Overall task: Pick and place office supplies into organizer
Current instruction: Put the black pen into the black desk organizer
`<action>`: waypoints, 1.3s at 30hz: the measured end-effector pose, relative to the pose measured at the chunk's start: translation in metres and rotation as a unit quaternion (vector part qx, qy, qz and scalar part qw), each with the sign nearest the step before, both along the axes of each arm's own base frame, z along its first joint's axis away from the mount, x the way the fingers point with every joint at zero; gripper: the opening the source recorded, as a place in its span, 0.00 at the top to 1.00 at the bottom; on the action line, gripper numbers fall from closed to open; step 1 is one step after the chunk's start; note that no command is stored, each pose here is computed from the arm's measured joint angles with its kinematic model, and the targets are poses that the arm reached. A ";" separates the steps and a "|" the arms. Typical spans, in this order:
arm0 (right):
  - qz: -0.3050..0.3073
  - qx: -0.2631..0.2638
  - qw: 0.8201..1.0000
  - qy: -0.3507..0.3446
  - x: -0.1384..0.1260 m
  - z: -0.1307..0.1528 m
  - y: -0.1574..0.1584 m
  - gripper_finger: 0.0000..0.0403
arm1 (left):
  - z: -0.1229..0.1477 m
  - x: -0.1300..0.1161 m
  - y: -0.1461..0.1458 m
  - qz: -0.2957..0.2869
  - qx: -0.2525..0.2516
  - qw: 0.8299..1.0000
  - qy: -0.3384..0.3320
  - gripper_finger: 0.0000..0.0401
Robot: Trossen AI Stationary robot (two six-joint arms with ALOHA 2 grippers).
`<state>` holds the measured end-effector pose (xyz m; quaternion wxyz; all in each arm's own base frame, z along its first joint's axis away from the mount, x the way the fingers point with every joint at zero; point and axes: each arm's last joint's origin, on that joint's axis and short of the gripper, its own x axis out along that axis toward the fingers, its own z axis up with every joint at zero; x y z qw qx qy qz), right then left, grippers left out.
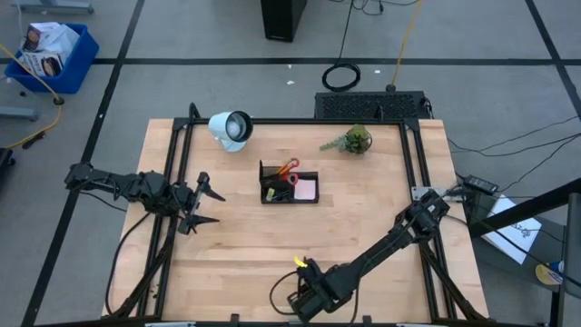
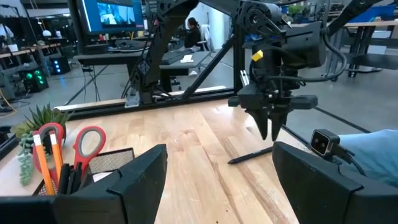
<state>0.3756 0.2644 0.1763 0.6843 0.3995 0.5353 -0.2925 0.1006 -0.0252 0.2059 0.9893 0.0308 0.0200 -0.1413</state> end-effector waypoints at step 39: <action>0.066 -0.038 0.993 0.091 0.004 -0.042 -0.012 0.88 | -0.021 0.005 -0.001 0.000 -0.018 1.000 -0.021 0.27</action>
